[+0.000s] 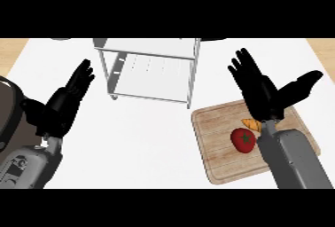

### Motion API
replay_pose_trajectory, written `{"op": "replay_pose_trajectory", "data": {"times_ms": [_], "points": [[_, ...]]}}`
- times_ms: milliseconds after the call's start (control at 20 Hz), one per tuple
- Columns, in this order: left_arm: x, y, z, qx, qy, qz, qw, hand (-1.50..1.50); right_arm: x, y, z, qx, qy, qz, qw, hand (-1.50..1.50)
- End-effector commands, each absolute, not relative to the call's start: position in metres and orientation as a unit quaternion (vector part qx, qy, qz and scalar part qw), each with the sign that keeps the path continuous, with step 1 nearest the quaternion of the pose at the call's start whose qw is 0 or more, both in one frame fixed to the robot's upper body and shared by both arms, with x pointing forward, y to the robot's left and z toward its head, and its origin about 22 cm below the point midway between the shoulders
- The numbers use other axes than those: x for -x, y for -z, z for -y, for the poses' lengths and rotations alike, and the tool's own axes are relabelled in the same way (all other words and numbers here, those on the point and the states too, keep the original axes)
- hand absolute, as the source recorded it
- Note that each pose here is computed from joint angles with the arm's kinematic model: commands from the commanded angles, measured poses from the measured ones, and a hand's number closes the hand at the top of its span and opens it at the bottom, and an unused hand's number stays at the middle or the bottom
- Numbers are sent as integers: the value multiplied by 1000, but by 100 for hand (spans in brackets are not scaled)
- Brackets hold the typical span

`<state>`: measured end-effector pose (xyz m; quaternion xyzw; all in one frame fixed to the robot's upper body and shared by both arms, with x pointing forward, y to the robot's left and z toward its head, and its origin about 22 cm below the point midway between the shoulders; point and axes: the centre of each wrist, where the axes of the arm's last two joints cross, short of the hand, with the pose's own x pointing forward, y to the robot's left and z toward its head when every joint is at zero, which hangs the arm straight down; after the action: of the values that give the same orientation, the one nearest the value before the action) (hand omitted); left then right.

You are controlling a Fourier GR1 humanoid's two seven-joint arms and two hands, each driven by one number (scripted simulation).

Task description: Pick the croissant from the cutting board and place it in the tiered basket

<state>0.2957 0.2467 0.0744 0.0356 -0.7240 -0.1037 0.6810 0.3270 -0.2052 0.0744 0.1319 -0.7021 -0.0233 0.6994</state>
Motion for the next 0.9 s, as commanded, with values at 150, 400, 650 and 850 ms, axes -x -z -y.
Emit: {"op": "replay_pose_trajectory", "data": {"times_ms": [150, 400, 650, 850], "points": [[-285, -44, -241, -12, 110, 714, 691, 0, -345, -61, 273, 150, 187, 685, 688, -150], [-266, -12, -225, 43, 113, 691, 713, 0, -349, -23, 287, 334, 304, 592, 667, -150], [-265, 1, -223, 43, 117, 692, 711, 0, -377, -28, 259, 437, 252, 643, 577, -150], [-264, 15, -227, 28, 104, 691, 715, 0, -390, -48, 271, 485, 175, 603, 609, -150]]}}
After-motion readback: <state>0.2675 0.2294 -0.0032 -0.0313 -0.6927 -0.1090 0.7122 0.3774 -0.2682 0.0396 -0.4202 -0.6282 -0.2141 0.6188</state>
